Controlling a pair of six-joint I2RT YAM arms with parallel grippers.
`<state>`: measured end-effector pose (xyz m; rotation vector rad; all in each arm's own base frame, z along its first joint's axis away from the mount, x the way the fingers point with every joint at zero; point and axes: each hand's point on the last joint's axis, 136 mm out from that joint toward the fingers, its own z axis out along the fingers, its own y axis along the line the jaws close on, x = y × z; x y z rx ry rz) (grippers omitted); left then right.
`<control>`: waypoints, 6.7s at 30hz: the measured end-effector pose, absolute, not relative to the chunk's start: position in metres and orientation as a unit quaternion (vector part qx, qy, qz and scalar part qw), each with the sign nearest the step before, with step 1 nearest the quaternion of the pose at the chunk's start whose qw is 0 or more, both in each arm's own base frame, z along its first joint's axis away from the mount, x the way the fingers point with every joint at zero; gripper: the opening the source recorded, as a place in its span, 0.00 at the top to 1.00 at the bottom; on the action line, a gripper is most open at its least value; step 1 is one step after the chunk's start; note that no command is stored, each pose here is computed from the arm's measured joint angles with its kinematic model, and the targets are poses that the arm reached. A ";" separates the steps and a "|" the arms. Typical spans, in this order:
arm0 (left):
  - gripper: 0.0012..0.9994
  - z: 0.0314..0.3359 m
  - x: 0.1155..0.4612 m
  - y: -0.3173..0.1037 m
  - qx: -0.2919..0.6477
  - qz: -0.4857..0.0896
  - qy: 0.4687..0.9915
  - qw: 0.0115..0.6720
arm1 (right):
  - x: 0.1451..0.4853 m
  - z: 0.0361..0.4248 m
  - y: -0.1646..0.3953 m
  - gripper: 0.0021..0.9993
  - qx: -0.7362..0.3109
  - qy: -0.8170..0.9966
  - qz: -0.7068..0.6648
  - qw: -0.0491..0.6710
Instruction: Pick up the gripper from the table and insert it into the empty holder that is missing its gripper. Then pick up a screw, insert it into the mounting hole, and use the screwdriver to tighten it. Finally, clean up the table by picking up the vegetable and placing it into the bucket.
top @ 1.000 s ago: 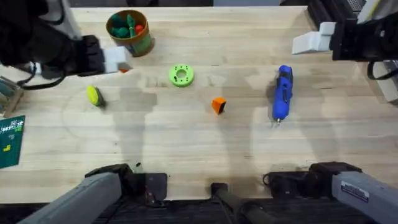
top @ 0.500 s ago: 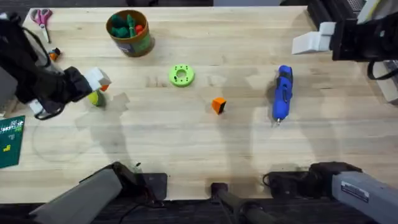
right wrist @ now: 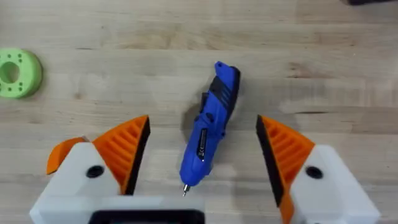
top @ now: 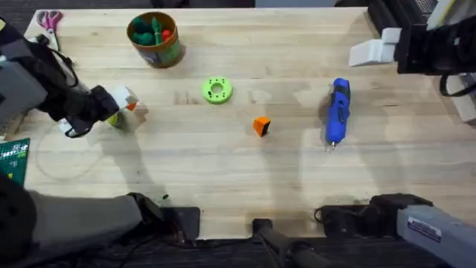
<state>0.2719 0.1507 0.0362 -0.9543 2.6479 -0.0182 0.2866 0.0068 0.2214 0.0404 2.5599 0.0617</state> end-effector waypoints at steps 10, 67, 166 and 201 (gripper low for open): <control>0.83 0.029 0.287 0.144 -0.332 -0.044 0.926 0.175 | 0.283 0.219 0.007 0.01 0.015 0.960 0.023 0.279; 0.01 0.236 0.228 -0.051 -0.019 -0.272 0.857 0.438 | 0.283 0.219 0.007 0.01 0.015 0.960 0.023 0.278; 0.01 0.163 0.186 -0.127 0.285 -0.300 0.667 0.619 | 0.244 0.138 0.215 0.01 -0.320 0.931 0.100 0.143; 0.01 0.163 0.186 -0.127 0.285 -0.300 0.667 0.619 | 0.225 0.090 0.225 0.03 -0.333 0.938 0.081 0.049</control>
